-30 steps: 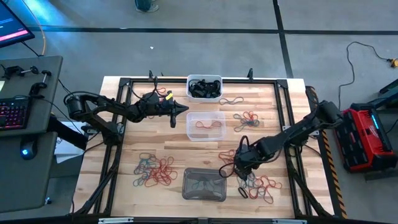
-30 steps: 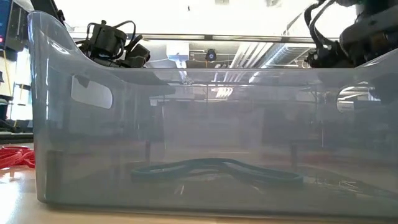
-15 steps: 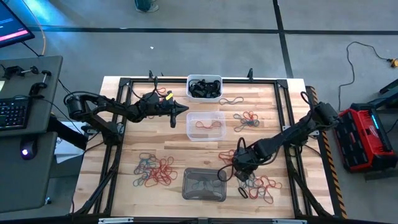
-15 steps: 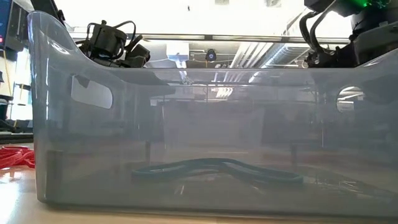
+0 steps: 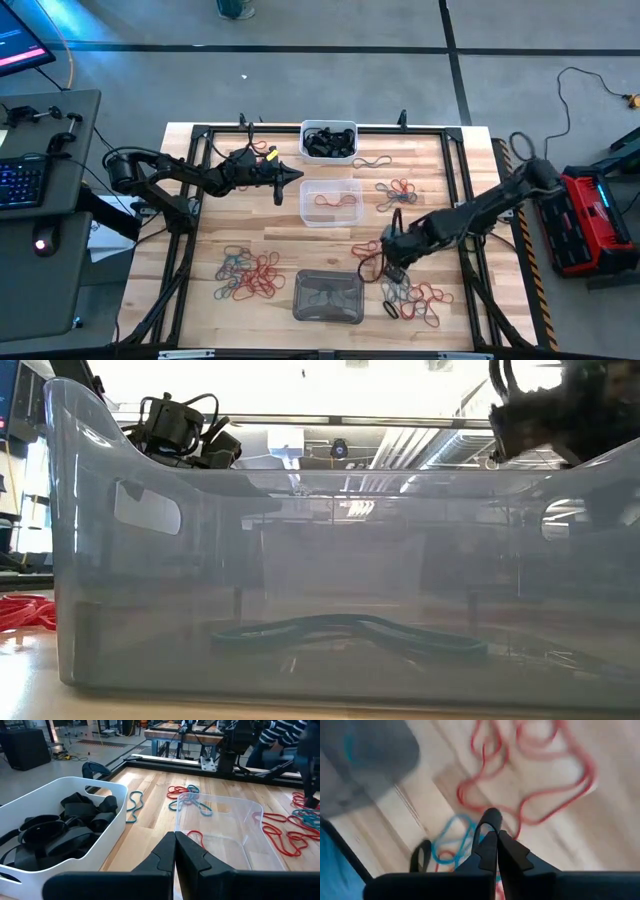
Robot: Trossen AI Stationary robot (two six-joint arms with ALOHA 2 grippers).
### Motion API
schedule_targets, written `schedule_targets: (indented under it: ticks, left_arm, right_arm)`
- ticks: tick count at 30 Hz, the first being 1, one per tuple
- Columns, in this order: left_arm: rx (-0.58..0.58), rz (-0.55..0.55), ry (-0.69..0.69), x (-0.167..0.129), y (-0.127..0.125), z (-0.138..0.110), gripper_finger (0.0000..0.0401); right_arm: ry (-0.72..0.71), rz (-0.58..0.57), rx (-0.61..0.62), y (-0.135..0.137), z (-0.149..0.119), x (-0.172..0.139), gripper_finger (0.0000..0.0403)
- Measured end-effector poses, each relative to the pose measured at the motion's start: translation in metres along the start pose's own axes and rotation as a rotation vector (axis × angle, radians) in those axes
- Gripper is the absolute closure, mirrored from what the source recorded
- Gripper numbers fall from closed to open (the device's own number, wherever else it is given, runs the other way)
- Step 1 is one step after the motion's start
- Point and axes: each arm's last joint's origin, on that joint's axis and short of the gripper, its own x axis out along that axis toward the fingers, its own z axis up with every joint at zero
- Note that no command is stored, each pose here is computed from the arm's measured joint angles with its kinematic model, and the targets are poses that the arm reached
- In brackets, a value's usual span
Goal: Sort rubber bands into baskets
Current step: Put the black rubber band into the white bin
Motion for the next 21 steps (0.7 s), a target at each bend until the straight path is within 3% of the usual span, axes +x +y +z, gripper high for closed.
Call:
schedule_targets:
  ticks: [9,15,21]
  left_arm:
    - [-0.004,0.000,-0.001,0.000,0.000,0.000,0.0401]
    - [-0.007,0.000,-0.003,0.000,0.000,0.000,0.0401]
    - [-0.007,0.000,-0.003,0.000,0.000,0.000,0.0401]
  right_arm:
    - [-0.278,-0.060,-0.025,-0.033,0.041,-0.032,0.0403]
    - [-0.475,-0.044,-0.084,-0.056,0.088,-0.042,0.0403]
    - [-0.636,-0.073,-0.068,-0.094,0.125,-0.059,0.0403]
